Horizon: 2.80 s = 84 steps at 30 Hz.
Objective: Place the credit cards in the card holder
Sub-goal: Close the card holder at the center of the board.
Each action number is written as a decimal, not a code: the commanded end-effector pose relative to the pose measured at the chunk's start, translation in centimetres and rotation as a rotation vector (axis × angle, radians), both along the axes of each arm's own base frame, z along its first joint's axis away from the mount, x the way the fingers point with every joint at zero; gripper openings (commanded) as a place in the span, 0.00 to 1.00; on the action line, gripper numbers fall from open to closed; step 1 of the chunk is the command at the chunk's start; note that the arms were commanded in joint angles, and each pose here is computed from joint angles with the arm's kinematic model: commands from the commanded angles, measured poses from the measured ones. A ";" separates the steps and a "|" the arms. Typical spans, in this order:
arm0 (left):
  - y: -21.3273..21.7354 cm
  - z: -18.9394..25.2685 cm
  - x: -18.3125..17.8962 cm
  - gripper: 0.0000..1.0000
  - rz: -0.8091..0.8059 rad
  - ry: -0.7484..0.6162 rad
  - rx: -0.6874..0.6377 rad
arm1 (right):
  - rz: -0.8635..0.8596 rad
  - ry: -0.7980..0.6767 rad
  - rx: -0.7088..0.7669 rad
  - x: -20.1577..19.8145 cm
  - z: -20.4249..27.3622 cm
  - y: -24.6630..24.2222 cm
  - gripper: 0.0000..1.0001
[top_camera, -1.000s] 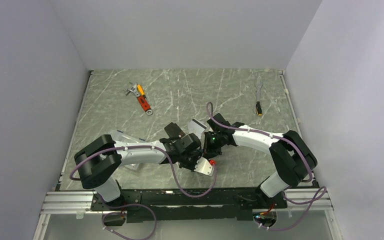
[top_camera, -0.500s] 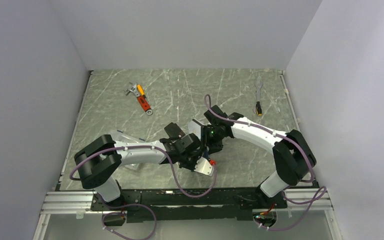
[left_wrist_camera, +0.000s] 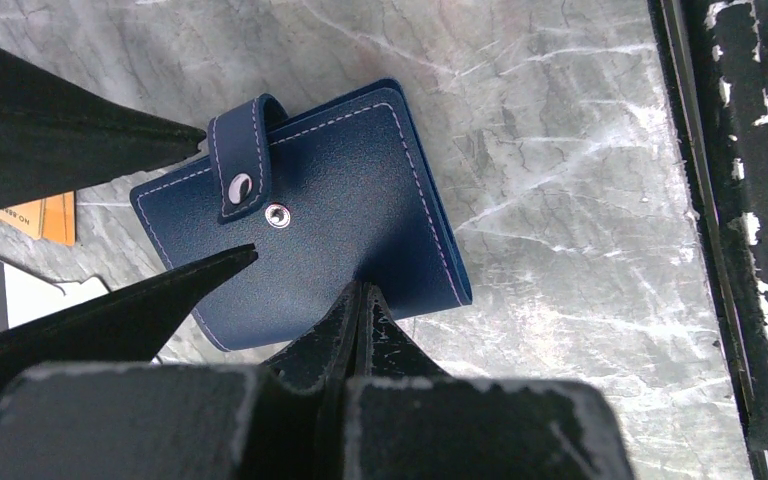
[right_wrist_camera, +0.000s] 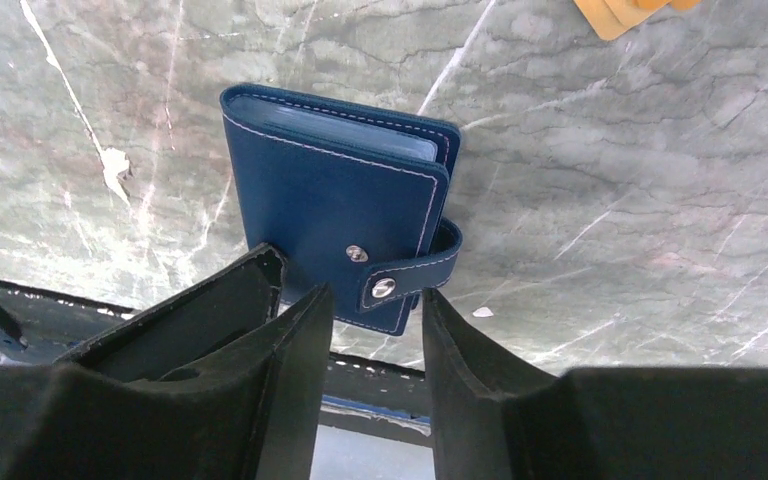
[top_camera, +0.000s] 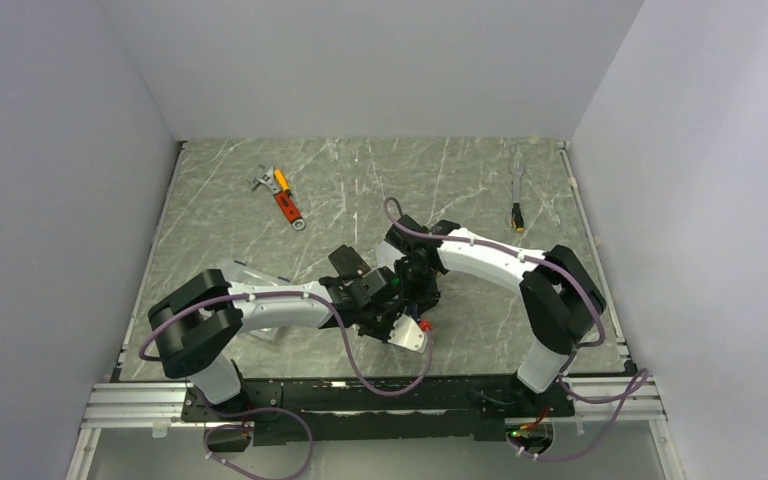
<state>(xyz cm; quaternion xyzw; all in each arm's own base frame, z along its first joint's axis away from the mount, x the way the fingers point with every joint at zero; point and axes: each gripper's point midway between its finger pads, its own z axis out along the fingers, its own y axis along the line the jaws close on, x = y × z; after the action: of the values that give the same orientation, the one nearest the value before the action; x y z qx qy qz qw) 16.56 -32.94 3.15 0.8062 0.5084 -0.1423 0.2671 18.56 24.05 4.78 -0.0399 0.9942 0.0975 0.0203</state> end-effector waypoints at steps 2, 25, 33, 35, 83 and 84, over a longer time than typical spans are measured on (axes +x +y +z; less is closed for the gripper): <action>1.0 0.1 -0.2 0.00 0.001 -0.009 0.027 | 0.006 -0.008 -0.045 0.2 0.5 -0.2 0.37; 1.2 -0.1 0.0 0.00 0.004 -0.019 0.031 | 0.011 -0.002 -0.076 0.0 -0.5 0.4 0.24; 1.2 -0.1 0.0 0.00 0.003 -0.019 0.033 | 0.001 -0.008 -0.075 -0.1 -0.4 0.3 0.12; 1.3 -0.2 -0.1 0.00 0.003 -0.018 0.035 | 0.000 -0.008 -0.070 -0.2 -0.4 0.3 0.06; 1.6 -0.3 -0.4 0.00 -0.005 -0.010 0.042 | -0.046 0.010 0.019 0.4 -1.9 1.4 0.00; 1.5 -0.2 -0.3 0.00 -0.004 -0.010 0.041 | -0.047 0.008 0.021 0.5 -2.0 1.4 0.00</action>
<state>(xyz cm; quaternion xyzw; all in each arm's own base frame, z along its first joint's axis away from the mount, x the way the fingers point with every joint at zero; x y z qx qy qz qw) 16.69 -32.48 3.13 0.8076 0.5081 -0.1329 0.2683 18.30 25.27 3.49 -0.0165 0.9941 0.1066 0.0084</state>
